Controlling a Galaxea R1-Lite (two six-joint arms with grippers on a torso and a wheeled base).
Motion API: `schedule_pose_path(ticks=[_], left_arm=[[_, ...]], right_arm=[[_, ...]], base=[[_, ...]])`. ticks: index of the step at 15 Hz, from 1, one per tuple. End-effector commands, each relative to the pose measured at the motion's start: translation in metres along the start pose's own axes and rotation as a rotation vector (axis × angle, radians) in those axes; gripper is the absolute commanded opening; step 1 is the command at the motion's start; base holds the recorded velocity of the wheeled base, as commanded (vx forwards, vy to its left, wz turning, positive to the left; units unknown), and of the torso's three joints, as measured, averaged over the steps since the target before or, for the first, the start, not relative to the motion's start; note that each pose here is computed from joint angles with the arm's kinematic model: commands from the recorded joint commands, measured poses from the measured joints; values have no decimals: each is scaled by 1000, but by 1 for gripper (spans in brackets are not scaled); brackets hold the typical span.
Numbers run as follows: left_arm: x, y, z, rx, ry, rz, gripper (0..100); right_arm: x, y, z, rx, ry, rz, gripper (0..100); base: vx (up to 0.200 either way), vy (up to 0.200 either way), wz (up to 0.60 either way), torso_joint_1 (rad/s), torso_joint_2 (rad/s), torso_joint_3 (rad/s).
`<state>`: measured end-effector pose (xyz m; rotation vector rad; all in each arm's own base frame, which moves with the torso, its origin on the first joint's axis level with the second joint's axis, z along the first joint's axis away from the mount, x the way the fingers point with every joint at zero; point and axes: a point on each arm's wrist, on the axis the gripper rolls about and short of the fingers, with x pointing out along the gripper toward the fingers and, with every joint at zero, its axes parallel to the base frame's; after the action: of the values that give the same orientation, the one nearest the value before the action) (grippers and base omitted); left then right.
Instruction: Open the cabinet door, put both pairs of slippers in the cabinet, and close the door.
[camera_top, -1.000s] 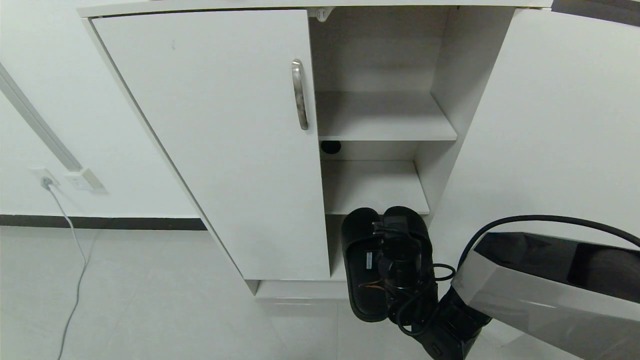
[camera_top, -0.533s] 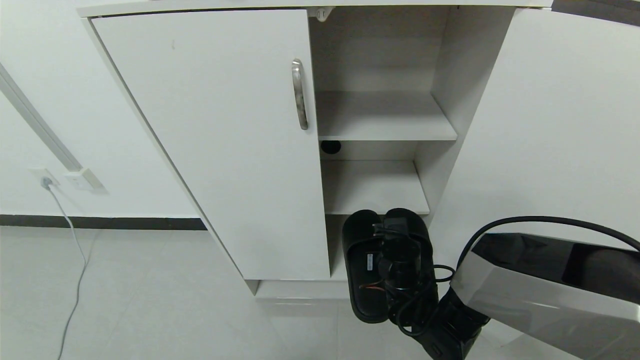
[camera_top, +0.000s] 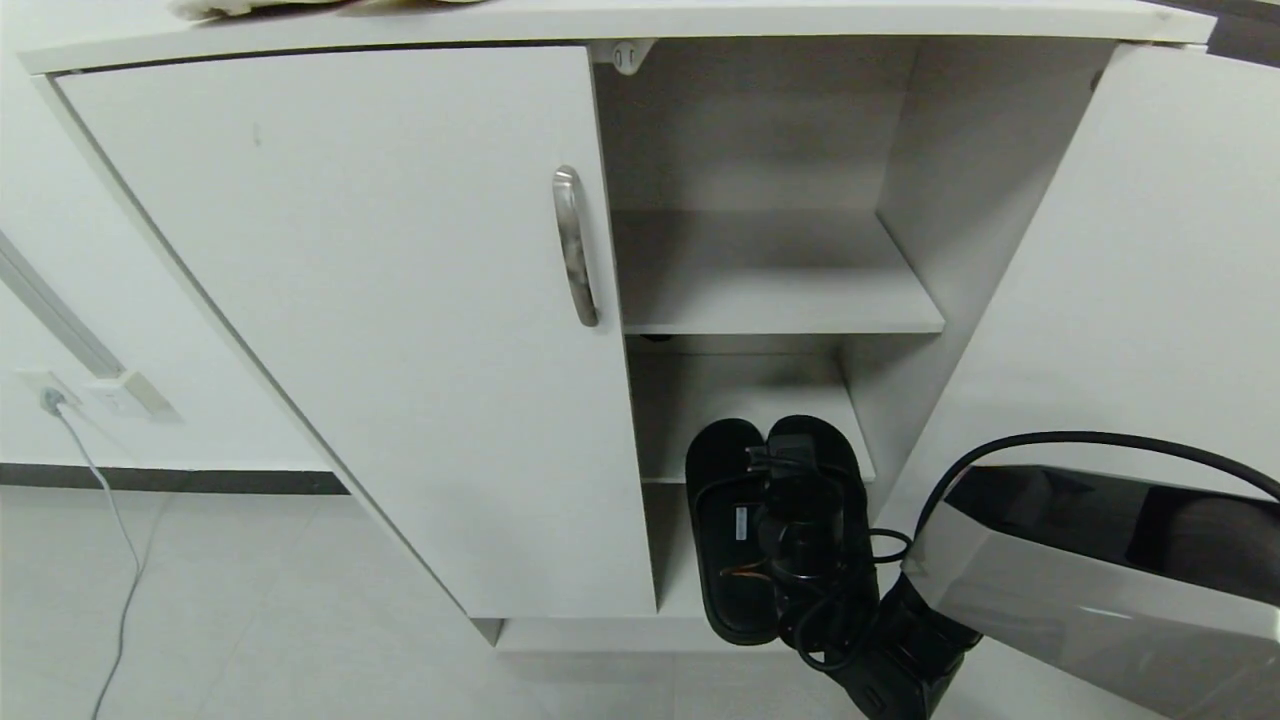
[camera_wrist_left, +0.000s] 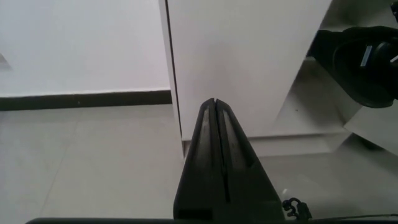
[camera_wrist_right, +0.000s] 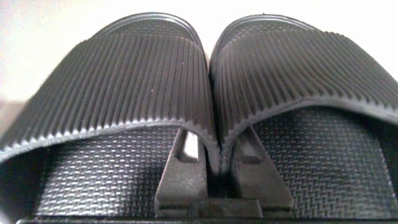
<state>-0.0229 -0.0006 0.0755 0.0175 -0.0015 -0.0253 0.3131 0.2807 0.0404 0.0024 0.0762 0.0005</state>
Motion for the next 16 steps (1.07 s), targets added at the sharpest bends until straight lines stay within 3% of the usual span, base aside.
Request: schedule_pose_path(ticks=[1,4,11,16], left_arm=[[0,0,0,1,1,-1,0],[0,0,0,1,1,1,0],[0,0,0,-2,1,2,0],[0,0,0,-4,1,5,0]], right_arm=[[0,0,1,2,-2,4,0],[8,1,-4,1,-1,0,0],[71,4,12,28,-21,-64,0],[98,5,44,41,-33,-71,0]], base=[[0,0,0,0,0,0],[0,0,0,0,0,0],[0,0,0,0,0,0],[0,0,0,0,0,0]])
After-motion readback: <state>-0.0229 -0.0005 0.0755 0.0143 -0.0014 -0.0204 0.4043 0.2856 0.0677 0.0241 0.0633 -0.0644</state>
